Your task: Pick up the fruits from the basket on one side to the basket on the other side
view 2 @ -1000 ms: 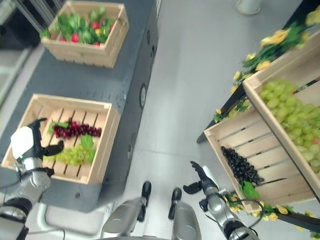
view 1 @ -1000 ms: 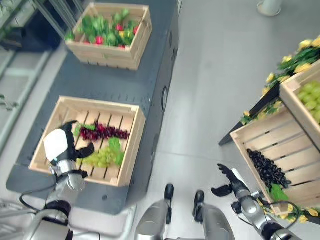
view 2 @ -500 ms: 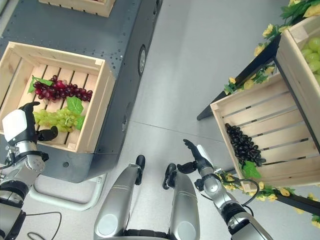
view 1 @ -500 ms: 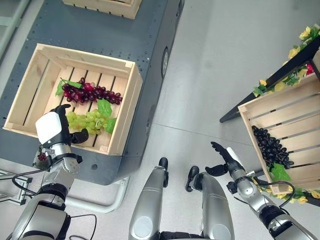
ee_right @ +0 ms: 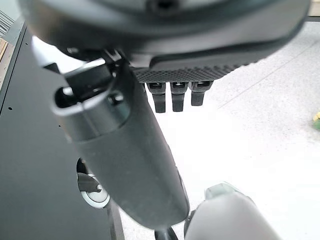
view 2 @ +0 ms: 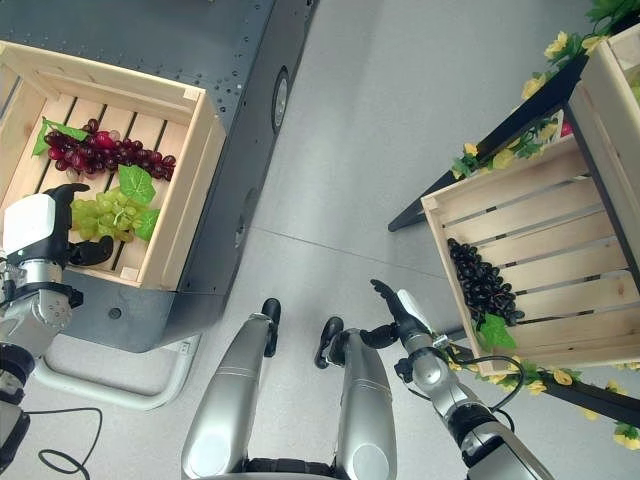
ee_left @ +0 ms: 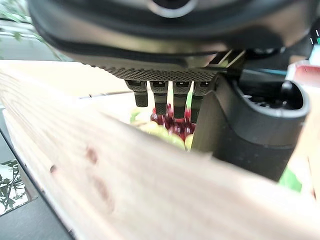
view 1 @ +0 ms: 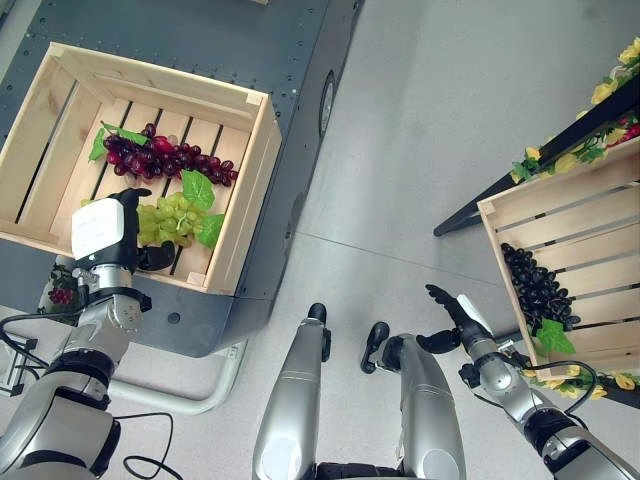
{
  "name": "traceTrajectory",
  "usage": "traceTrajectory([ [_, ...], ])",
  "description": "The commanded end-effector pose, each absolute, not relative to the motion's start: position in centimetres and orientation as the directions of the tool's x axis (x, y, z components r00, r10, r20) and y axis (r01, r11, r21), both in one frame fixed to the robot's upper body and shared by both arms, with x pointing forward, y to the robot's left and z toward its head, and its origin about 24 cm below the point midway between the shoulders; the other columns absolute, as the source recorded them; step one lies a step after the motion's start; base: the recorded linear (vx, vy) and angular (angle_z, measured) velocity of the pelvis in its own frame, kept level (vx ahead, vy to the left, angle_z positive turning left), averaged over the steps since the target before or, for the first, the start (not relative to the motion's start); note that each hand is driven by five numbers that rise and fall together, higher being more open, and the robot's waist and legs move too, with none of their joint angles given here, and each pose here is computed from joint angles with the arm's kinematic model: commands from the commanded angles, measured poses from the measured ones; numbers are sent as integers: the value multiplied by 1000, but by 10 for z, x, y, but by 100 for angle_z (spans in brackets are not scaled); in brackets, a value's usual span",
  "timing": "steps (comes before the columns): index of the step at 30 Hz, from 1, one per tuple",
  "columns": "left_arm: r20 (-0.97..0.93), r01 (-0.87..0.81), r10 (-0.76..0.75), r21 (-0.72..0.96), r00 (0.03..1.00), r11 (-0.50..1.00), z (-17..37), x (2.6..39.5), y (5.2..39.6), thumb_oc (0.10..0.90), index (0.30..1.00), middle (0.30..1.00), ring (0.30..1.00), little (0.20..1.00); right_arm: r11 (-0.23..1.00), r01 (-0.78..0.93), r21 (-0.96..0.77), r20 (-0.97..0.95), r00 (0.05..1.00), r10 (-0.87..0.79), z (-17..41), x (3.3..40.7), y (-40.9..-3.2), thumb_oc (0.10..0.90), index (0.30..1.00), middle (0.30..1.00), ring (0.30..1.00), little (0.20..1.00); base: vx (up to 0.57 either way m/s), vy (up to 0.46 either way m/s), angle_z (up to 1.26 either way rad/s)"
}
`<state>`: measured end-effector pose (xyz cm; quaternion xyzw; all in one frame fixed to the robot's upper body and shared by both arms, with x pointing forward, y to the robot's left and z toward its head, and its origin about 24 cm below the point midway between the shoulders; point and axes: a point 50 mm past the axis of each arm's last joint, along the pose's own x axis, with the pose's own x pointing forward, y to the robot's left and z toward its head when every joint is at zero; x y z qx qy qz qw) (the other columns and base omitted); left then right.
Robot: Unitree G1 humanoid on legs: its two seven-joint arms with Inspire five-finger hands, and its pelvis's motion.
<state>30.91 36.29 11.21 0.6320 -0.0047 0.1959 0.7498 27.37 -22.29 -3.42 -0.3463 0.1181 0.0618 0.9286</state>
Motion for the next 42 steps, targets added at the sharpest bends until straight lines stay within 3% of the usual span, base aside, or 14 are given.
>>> traceTrajectory([
  [1,377,-396,316,918,871,-4,168,309,387,800,900,900,900,900,770,-98,-630,-165,986,-10,-22,276,-234,800,900,900,900,900,0,0,0],
  [8,314,-297,418,949,853,-107,177,308,403,800,900,900,900,900,775,-88,-626,-172,985,-27,-26,275,-235,800,900,900,900,900,3,-11,4],
  [21,316,-291,394,949,863,-124,182,321,392,800,900,900,900,900,796,-68,-601,-131,991,-14,-21,277,-229,800,900,900,900,900,-1,-4,2],
  [22,313,-288,398,950,863,-123,182,321,392,584,575,575,575,575,798,-65,-600,-124,992,-12,-20,279,-228,800,900,900,900,900,0,0,0],
  [23,312,-293,394,950,864,-110,182,322,391,400,300,300,300,300,799,-64,-598,-117,993,-8,-18,280,-227,800,900,900,900,900,0,2,3],
  [34,354,-372,304,928,885,3,183,329,375,400,300,300,300,300,821,-32,-571,-93,995,-26,-16,279,-231,800,900,900,900,900,0,0,0],
  [41,413,-535,399,802,818,266,179,317,381,400,300,300,300,300,853,-28,-521,-64,998,-6,-13,275,-225,800,900,900,900,900,17,-17,-12],
  [42,417,-605,469,696,778,385,172,309,387,400,300,300,300,300,868,-31,-496,-56,998,4,-13,272,-218,800,900,900,900,900,42,-15,-11],
])
